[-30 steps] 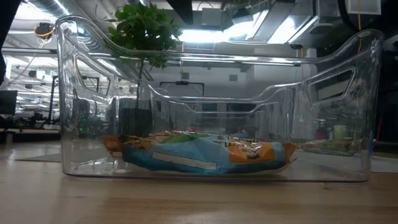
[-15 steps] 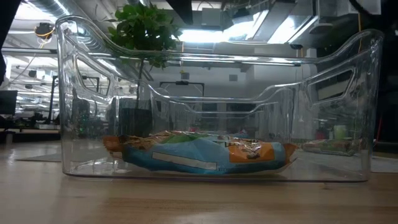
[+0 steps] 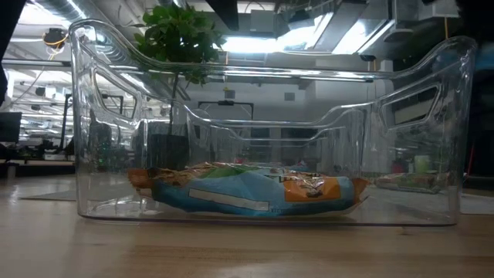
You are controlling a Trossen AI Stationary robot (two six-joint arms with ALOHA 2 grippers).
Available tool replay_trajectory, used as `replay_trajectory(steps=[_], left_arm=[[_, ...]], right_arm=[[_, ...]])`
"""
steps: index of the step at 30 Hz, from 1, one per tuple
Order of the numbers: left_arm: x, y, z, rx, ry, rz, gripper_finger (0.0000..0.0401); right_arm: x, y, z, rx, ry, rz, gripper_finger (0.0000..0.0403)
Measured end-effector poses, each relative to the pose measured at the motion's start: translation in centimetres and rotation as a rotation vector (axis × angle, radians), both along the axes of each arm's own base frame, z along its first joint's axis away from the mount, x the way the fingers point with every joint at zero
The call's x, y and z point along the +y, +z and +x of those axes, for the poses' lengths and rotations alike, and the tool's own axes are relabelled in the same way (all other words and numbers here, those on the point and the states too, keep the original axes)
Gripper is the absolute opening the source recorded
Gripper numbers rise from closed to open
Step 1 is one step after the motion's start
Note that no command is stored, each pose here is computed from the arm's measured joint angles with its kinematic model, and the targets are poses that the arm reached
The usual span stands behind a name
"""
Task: Pick and place Granola Bars by type
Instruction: Put the blue granola bar into the top transparent bin
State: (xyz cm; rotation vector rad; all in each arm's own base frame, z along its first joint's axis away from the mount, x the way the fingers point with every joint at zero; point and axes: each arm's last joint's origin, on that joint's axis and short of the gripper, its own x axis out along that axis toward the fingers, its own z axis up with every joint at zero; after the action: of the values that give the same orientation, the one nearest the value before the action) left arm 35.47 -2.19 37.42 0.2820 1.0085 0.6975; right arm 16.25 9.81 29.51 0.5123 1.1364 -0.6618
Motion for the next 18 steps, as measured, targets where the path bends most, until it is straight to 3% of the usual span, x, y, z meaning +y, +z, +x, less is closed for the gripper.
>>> replay_trajectory(steps=[6,18], left_arm=[[0.0,0.0,0.0,-0.004,0.003,-0.003,0.0077],[0.0,0.0,0.0,-0.058,0.056,-0.043,0.0074]], right_arm=[[-3.0,3.6,0.1,-0.095,0.096,-0.053,0.0055],[-10.4,7.8,1.4,-0.232,0.312,-0.257,0.005]])
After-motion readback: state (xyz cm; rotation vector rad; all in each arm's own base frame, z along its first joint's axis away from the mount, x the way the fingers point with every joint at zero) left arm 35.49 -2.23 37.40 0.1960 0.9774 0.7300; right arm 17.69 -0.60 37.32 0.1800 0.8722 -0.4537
